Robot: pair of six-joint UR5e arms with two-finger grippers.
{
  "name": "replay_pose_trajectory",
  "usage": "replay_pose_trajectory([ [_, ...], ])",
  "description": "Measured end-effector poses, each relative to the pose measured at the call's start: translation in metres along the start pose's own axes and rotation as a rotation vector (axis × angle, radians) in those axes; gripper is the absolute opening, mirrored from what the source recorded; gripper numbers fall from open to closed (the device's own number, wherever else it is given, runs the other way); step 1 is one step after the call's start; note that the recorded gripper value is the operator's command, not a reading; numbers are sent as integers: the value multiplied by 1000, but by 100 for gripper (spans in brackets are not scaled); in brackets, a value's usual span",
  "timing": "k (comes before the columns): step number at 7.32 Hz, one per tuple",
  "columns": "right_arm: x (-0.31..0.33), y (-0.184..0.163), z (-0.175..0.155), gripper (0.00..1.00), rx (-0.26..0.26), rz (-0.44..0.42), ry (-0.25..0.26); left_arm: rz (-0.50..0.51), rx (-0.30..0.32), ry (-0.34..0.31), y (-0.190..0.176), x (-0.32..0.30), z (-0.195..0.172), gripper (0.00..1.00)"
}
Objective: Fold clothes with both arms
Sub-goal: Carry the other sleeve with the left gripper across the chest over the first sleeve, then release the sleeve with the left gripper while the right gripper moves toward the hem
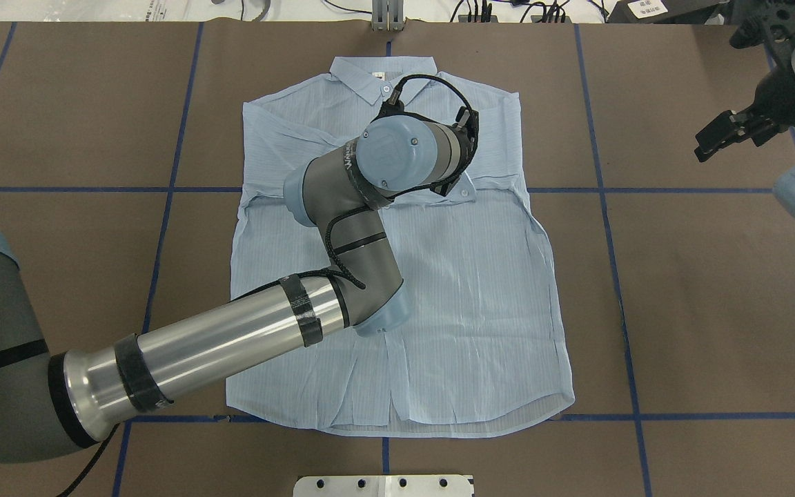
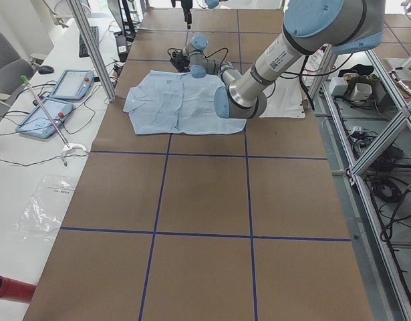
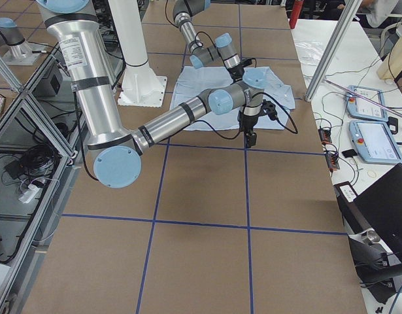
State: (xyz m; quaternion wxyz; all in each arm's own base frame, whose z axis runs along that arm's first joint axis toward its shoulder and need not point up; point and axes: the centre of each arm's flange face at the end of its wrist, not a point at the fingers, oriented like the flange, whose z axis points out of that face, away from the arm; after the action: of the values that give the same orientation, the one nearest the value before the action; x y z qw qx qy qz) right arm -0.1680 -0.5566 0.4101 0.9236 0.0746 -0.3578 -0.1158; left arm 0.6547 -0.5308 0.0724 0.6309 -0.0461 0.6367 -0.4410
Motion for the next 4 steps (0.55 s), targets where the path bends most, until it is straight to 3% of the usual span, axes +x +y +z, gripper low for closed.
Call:
replay_pose_trajectory([
  [2, -4, -1, -4, 100, 8, -2, -4, 90, -28, 2, -7, -11, -8, 100],
  [4, -18, 3, -10, 100, 16, 32, -24, 206, -88, -67, -30, -41, -36, 100],
])
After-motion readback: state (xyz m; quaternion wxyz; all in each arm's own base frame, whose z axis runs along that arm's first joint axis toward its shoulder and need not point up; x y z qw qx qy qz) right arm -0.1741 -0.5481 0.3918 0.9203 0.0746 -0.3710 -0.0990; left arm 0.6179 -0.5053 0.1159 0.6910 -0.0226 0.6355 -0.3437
